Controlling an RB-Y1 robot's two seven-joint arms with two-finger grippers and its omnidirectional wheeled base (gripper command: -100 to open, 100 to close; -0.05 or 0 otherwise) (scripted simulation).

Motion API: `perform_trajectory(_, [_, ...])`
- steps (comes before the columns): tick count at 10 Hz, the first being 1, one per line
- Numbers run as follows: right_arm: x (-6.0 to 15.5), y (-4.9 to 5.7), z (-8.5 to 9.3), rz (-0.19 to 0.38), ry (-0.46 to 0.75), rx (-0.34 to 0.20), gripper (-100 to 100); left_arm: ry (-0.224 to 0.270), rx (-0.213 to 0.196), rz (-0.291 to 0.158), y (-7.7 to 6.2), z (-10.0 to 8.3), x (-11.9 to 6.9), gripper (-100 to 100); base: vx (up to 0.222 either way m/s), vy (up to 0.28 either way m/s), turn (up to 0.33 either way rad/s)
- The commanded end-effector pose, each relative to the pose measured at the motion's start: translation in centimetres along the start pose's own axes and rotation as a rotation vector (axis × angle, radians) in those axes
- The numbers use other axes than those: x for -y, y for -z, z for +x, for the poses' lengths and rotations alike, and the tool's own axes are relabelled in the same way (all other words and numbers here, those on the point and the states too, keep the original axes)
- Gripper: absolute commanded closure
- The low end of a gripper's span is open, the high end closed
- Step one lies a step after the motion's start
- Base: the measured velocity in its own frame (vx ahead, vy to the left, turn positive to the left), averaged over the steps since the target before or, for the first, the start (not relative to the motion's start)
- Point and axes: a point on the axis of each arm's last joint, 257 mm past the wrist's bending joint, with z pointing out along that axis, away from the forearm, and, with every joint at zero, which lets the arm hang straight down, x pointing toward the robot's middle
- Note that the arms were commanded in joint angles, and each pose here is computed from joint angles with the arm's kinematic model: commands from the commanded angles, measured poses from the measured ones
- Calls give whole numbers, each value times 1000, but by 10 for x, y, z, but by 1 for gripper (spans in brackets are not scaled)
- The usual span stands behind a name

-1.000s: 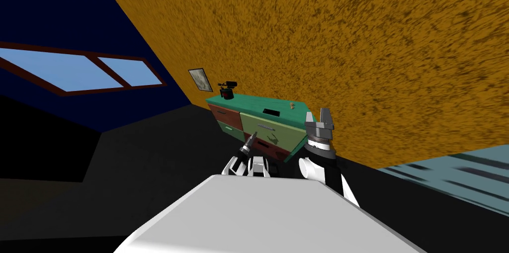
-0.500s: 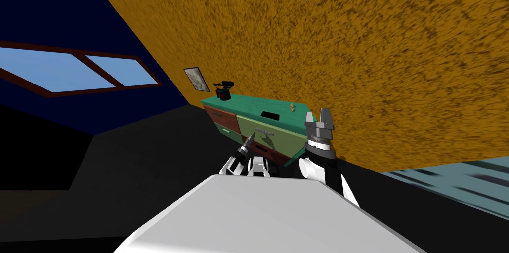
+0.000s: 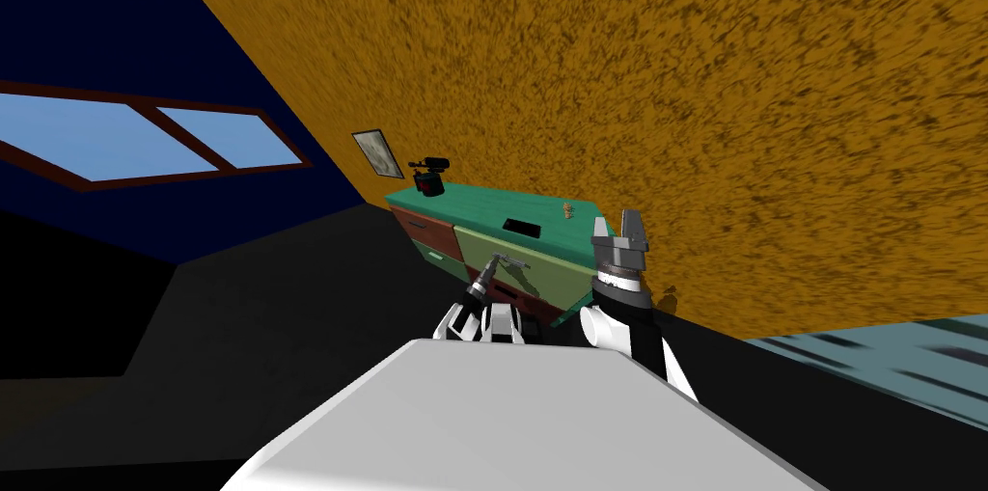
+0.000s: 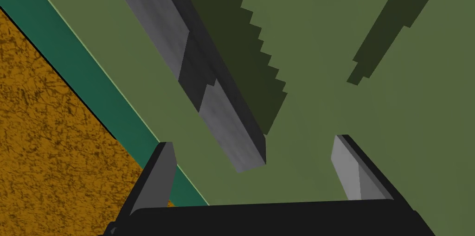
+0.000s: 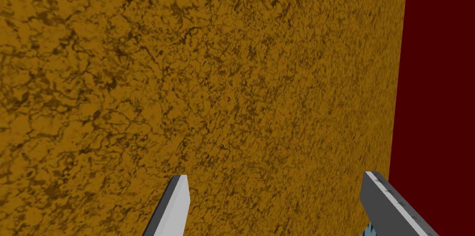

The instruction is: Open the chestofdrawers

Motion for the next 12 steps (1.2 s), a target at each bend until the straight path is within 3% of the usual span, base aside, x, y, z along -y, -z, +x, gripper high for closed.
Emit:
perform_trajectory(1, [0, 0, 0, 0, 0, 0, 0, -1, 2, 2, -5, -1, 3, -100, -4, 7, -9])
perform_trajectory(2, [0, 0, 0, 0, 0, 0, 0, -1, 1, 0, -5, -1, 3, 100, 0, 0, 0])
perform_trajectory(8, [0, 0, 0, 0, 0, 0, 0, -1, -6, 4, -3, 1, 10, 100, -137, 64, 16])
perform_trajectory(9, [0, 0, 0, 0, 0, 0, 0, -28, -20, -6, 3, -3, 2, -100, -12, 4, -5])
perform_trajectory(12, [0, 0, 0, 0, 0, 0, 0, -60, -32, -13, 10, -11, -8, -100, 60, -37, -7])
